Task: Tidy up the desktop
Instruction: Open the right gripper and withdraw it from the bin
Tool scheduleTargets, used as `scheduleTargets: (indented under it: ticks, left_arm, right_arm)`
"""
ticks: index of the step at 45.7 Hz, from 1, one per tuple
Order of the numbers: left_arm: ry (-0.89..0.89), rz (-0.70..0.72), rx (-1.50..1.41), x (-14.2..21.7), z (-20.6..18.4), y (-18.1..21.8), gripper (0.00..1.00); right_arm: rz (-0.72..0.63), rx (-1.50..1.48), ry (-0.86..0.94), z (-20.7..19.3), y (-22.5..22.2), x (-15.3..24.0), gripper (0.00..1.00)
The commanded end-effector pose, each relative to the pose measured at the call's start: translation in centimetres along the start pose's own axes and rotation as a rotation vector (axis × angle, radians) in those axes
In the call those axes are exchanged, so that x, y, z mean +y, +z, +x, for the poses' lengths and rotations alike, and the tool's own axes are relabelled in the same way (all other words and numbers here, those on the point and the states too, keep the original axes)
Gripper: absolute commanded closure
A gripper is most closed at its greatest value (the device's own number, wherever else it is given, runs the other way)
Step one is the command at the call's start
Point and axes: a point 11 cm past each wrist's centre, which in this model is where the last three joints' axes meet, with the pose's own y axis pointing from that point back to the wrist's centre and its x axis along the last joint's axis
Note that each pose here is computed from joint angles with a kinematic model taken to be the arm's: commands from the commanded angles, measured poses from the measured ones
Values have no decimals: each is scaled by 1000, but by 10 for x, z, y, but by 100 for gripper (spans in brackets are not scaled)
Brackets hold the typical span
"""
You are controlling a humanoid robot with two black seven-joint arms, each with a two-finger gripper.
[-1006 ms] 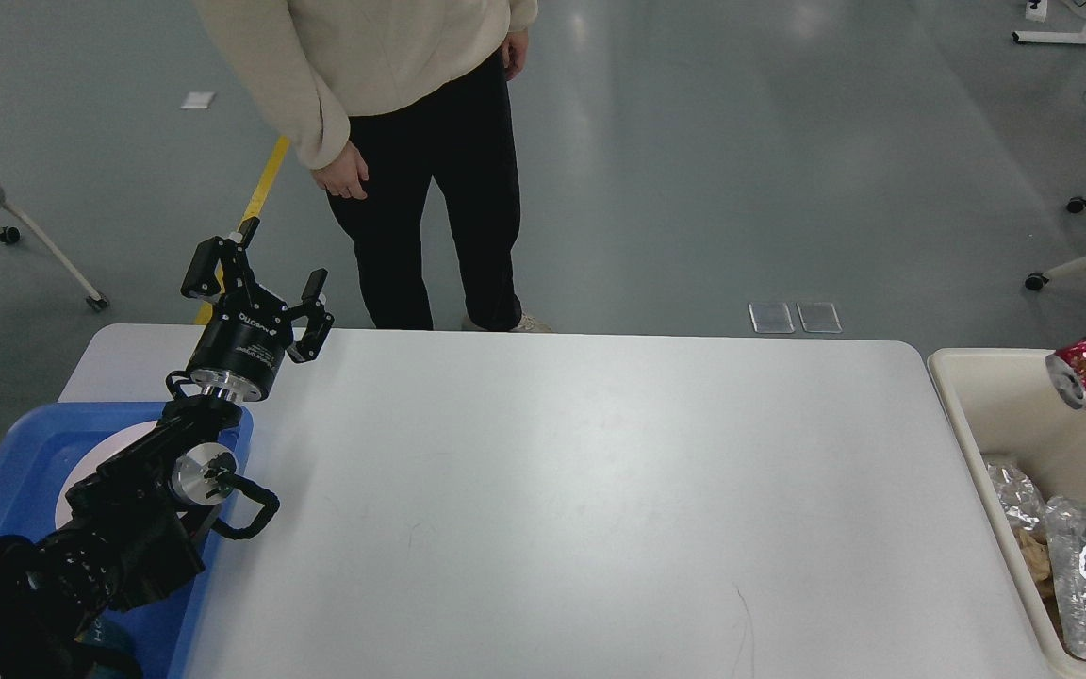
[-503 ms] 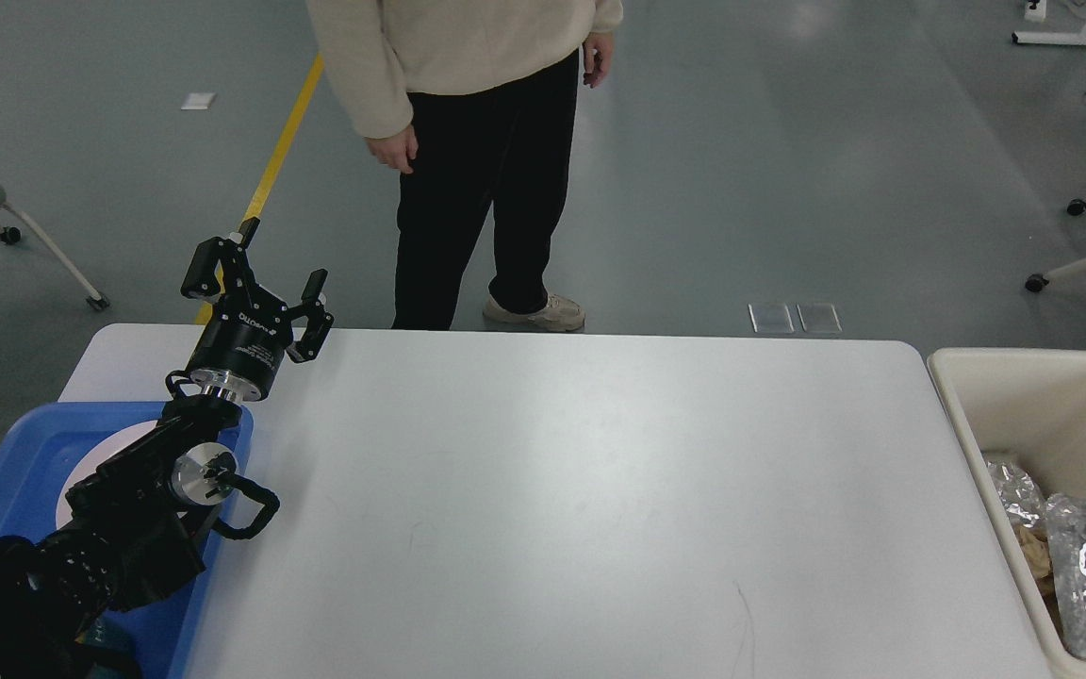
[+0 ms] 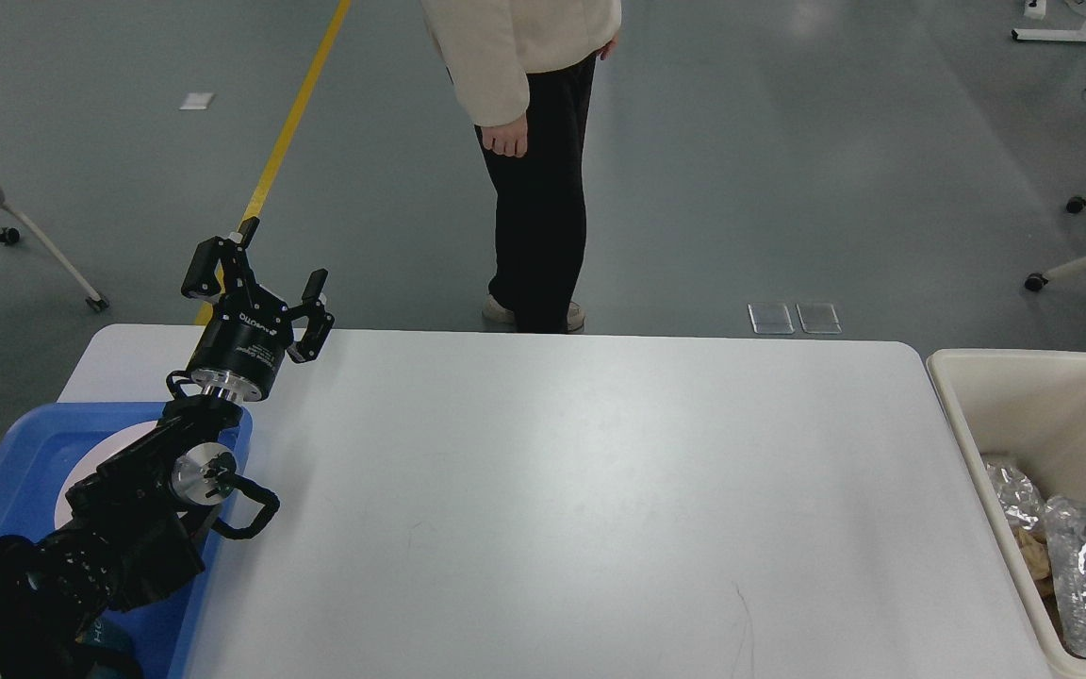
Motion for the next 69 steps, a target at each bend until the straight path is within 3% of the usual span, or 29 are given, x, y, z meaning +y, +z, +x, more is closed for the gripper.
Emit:
scheduleTargets:
  ticks: [1,12,15,17,33,53,60,69]
  left_arm:
    - [0,0,0,0,0,0,4]
    - [1,-1,-1,0,1,1,3]
    - [-1,1,-1,0,0,0,4]
    - [-1,1,-1,0,0,0,3]
    - [0,0,0,0,0,0,3]
    - [0,0,0,0,0,0,3]
    - [-1,1,-1,0,0,0,3]
    - [0,0,0,0,0,0,4]
  right_arm:
    - [9,3,-3,-20,-3,-4,100]
    - [9,-11,-33,-38,-2,-7,99]
    - [8,-12,-34,-38,-1,-7,55]
    - [6,-11,-36,-38,0,-7,40]
    - [0,-17,-42,-38,4,-7,18]
    - [9,-26,-44,-35,-1,-6,15]
    - [28,-39,-112,-43,-12,0,0]
    - [43,-119,-267,-26,-2,22,0]
